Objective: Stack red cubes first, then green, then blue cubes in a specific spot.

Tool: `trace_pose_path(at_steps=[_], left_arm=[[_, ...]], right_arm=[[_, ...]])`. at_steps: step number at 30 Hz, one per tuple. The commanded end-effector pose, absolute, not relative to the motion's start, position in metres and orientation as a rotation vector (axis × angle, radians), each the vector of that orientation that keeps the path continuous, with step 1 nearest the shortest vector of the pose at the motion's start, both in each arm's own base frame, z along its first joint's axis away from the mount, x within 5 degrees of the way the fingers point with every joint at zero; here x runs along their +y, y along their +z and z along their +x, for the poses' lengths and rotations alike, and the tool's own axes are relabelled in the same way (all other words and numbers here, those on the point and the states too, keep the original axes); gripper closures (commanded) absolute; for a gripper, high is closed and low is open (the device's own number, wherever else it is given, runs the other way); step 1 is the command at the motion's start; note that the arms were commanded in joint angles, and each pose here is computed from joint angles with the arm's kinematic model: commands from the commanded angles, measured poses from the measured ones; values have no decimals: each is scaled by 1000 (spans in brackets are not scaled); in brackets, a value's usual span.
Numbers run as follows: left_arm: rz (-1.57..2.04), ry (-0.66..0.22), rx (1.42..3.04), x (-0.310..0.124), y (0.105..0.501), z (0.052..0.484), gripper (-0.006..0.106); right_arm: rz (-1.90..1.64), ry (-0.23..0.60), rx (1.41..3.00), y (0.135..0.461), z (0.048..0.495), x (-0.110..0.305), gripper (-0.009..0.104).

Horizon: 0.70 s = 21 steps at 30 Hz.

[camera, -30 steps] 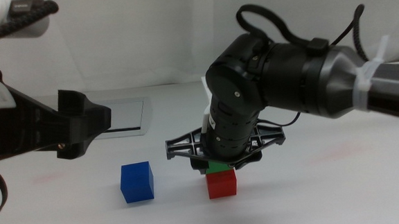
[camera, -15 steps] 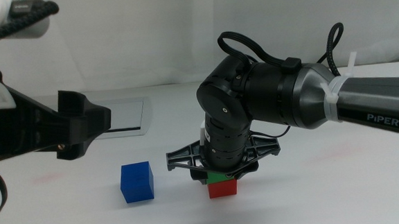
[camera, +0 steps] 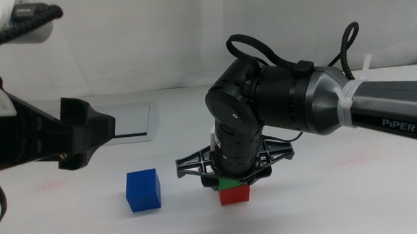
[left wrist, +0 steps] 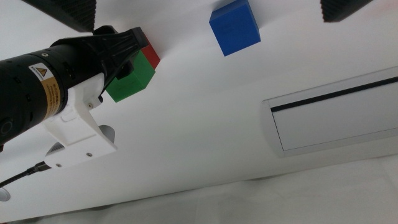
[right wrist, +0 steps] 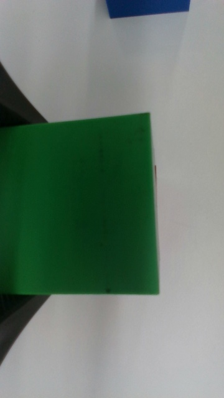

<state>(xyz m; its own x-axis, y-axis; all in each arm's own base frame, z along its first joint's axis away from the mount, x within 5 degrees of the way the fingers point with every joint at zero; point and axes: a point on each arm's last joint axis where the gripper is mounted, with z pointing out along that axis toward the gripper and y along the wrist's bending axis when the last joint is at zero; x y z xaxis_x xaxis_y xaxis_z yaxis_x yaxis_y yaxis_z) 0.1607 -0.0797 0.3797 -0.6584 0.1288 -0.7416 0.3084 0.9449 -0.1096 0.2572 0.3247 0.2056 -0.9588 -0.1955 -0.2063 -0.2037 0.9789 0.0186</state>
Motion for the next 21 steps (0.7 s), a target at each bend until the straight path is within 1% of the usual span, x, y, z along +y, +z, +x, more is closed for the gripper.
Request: trace_pose_path(at_steps=[1, 4, 6, 8, 10, 12, 14, 15, 17, 21], left_arm=[[304, -291, 2290, -80, 379, 160, 10], [304, -291, 2290, -80, 379, 160, 10], [304, -291, 2290, -80, 379, 160, 10], [304, -291, 2290, -80, 379, 160, 10], [304, -291, 2290, -80, 379, 160, 10], [304, -291, 2290, -80, 379, 160, 10], [304, -291, 2290, -80, 379, 160, 10], [304, -291, 2290, -80, 379, 160, 10], [304, -291, 2290, -80, 379, 160, 10], [304, -291, 2290, -80, 379, 160, 10]], right_arm=[[-317, 0, 2931, 202, 257, 322, 97], [-326, -23, 2936, 202, 257, 321, 94], [-349, -25, 2933, 202, 257, 321, 88], [-349, -25, 2933, 202, 257, 321, 79], [-362, -18, 2927, 202, 257, 321, 64], [-361, -14, 2924, 203, 257, 321, 46], [-367, -20, 2913, 205, 258, 321, 25], [-371, -26, 2905, 206, 259, 320, 17], [-382, -35, 2876, 211, 260, 319, 4], [-388, -46, 2854, 214, 262, 317, 4]])
